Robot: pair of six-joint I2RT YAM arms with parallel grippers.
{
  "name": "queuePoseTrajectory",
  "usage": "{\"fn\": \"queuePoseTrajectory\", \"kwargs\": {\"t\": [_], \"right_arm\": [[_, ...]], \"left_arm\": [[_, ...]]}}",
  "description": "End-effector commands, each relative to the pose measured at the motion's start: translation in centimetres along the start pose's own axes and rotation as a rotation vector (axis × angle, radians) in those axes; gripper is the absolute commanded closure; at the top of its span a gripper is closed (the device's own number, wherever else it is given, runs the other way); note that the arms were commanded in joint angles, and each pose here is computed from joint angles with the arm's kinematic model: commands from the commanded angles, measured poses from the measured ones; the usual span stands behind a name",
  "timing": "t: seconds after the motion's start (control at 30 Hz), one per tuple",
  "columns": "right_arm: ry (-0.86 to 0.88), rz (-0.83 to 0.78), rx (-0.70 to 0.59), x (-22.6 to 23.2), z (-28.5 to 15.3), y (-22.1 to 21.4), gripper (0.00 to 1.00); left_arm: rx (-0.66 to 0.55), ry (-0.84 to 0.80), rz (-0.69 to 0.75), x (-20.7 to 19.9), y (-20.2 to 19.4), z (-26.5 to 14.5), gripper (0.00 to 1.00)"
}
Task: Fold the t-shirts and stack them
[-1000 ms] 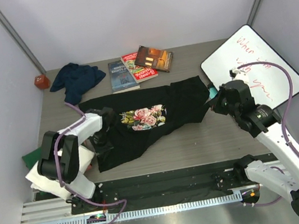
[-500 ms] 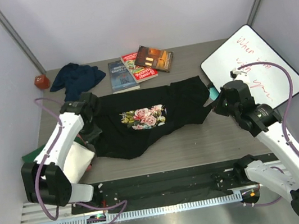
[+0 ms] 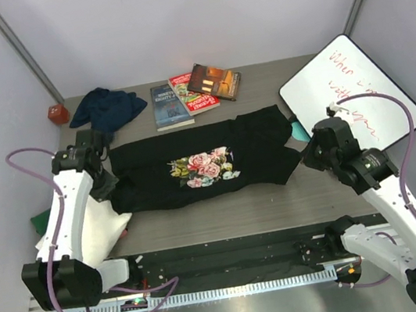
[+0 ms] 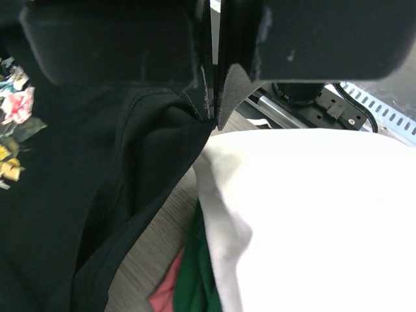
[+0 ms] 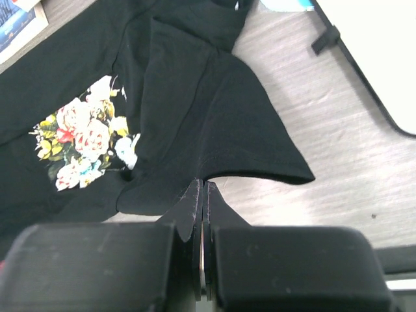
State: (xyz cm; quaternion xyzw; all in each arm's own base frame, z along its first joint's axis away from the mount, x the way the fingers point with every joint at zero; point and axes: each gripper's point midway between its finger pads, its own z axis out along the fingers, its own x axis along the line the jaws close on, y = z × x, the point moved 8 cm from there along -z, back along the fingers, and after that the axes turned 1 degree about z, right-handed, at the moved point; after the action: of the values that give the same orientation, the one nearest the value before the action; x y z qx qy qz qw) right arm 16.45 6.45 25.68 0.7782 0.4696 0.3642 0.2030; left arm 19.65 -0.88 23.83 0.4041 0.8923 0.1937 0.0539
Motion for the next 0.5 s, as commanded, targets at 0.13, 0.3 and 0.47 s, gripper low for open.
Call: {"fn": "queuePoseTrajectory", "kwargs": {"t": [0.13, 0.3, 0.47], "right_arm": [[0.049, 0.134, 0.134, -0.7, -0.9, -3.0, 0.99], [0.074, 0.19, 0.197, -1.4, -1.2, -4.9, 0.99], [0.072, 0.219, 0.18, -1.8, -2.6, -4.8, 0.99]], "left_arm": [[-0.017, 0.0, -0.047, 0.9, 0.9, -0.2, 1.0], [-0.013, 0.005, -0.079, 1.2, 1.2, 0.2, 0.99], [-0.025, 0.006, -0.105, 1.7, 1.5, 0.2, 0.99]]}}
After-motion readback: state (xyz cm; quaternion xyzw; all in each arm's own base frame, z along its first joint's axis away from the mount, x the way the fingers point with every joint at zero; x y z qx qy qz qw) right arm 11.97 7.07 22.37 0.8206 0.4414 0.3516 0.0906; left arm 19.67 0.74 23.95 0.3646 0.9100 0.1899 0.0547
